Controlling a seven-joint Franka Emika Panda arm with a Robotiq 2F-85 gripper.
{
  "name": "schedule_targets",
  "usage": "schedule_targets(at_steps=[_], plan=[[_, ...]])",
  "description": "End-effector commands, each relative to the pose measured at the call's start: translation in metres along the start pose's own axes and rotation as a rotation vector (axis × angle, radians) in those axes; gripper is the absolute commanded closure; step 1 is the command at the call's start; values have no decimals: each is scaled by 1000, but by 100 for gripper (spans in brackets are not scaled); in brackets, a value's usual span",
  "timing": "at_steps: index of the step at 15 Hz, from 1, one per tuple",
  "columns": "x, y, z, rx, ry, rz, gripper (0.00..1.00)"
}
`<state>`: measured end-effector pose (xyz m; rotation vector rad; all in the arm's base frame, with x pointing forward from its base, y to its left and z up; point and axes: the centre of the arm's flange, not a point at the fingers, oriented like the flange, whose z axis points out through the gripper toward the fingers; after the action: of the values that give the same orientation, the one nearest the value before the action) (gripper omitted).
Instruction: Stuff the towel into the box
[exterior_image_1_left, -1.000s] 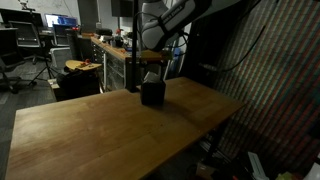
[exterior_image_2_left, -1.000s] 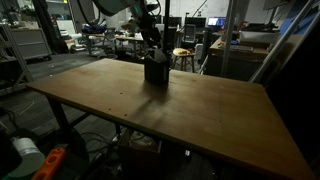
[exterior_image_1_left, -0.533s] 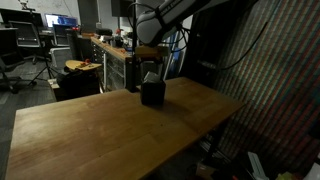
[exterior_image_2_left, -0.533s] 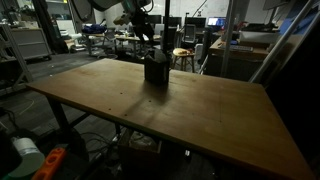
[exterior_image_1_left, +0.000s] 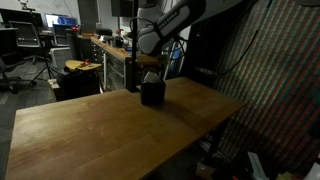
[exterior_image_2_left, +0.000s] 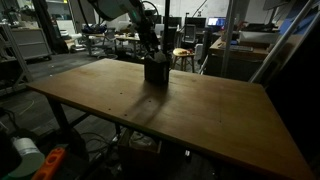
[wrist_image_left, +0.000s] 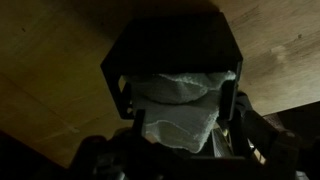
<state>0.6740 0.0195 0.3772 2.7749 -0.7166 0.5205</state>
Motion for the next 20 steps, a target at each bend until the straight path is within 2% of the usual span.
schedule_targets(at_steps=[1,3,4,5,6,10,14,15,20], plan=[[21,2,7,11,39,40,0],[27,3,10,11,50,41,0],[29,2,11,11,54,45,25],[31,2,10,11,58,43,26],[32,1,11,10,63,40,32],[34,0,9,7,72,35,65],[28,9,5,-32,57,15,95],[26,10,5,-46,53,10,100],[13,12,6,-99,-42,-46,100]])
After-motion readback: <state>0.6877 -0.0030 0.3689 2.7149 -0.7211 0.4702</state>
